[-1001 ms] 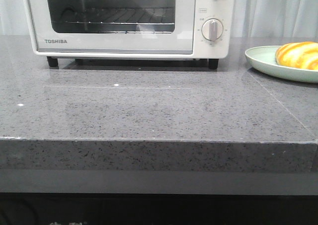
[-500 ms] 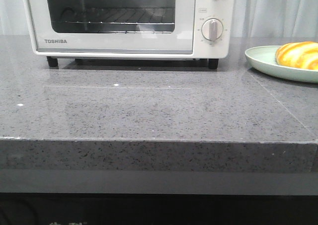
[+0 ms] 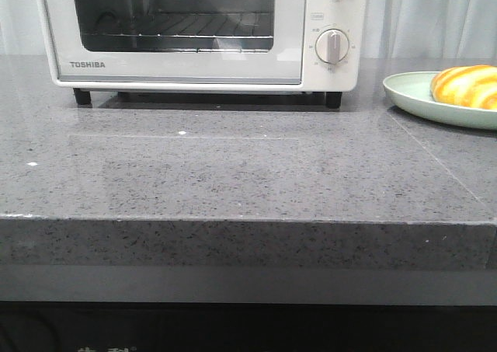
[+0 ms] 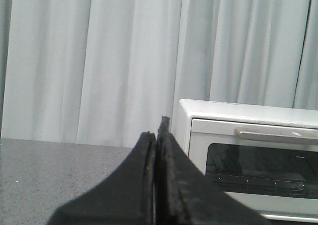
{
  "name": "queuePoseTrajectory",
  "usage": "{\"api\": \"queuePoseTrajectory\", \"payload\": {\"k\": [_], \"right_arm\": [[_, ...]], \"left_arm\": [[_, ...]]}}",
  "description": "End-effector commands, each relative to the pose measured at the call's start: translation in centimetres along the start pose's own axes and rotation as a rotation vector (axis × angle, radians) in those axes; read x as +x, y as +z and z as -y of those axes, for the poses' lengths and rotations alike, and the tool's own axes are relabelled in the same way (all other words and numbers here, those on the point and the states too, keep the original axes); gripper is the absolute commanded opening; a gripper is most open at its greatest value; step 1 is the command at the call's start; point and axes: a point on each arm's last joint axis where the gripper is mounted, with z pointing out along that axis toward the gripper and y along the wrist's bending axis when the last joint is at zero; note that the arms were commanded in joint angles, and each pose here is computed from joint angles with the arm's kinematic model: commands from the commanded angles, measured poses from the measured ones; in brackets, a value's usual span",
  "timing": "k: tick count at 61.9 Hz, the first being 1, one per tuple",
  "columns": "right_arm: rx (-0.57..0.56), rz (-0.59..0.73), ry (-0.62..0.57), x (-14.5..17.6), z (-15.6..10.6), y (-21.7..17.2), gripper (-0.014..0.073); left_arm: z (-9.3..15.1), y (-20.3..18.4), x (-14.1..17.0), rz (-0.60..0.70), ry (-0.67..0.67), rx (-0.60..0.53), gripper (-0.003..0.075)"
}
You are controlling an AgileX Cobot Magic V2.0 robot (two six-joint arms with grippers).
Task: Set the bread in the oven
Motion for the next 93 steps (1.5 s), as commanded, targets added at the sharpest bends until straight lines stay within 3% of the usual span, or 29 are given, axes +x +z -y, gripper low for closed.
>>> {"api": "queuePoseTrajectory", "payload": {"k": [1,11,20,39,67,71,83,88,93], "right_arm": [[0.002,0.027,-0.009,-3.2,-0.2,0.6,-0.0067],[-0.005,-0.080,-0.010,-5.9,-0.5,2.2,-0.0067],[-0.009,-0.219,-0.009,-6.9,-0.6,4.1,-0.0067],[-0.001,-0.463,-0.001,-4.7,-0.4,8.5,-0.0067],[0.006,-0.597,0.002,-2.7,-0.2,10.9,-0.0059],[0.008,-0.601,-0.006,-2.7,-0.2,10.9,-0.0001],[0.011,-0.601,-0.017,-2.7,-0.1,10.9,0.0447],[0.011,-0.605,-0.016,-2.7,-0.1,10.9,0.0532],[0.011,-0.605,-0.016,-2.7,-0.1,10.9,0.0540]], "left_arm": [[0.1,0.7,-3.6,0.016,-0.008,0.001,-0.0017],[0.3,2.3,-6.4,-0.123,-0.006,0.000,-0.0017],[0.3,4.3,-7.3,-0.245,-0.006,-0.003,-0.0017],[0.2,8.1,-4.0,-0.524,-0.007,-0.011,-0.0017],[0.1,11.4,-1.1,-0.680,-0.009,-0.018,-0.0017],[0.1,11.5,-0.9,-0.689,-0.007,-0.018,-0.0017],[0.1,11.8,-0.8,-0.690,-0.007,-0.018,-0.0017],[0.2,11.9,-1.0,-0.663,-0.011,-0.006,-0.0017],[0.7,12.1,-1.4,-0.627,-0.017,0.039,-0.0018]]}}
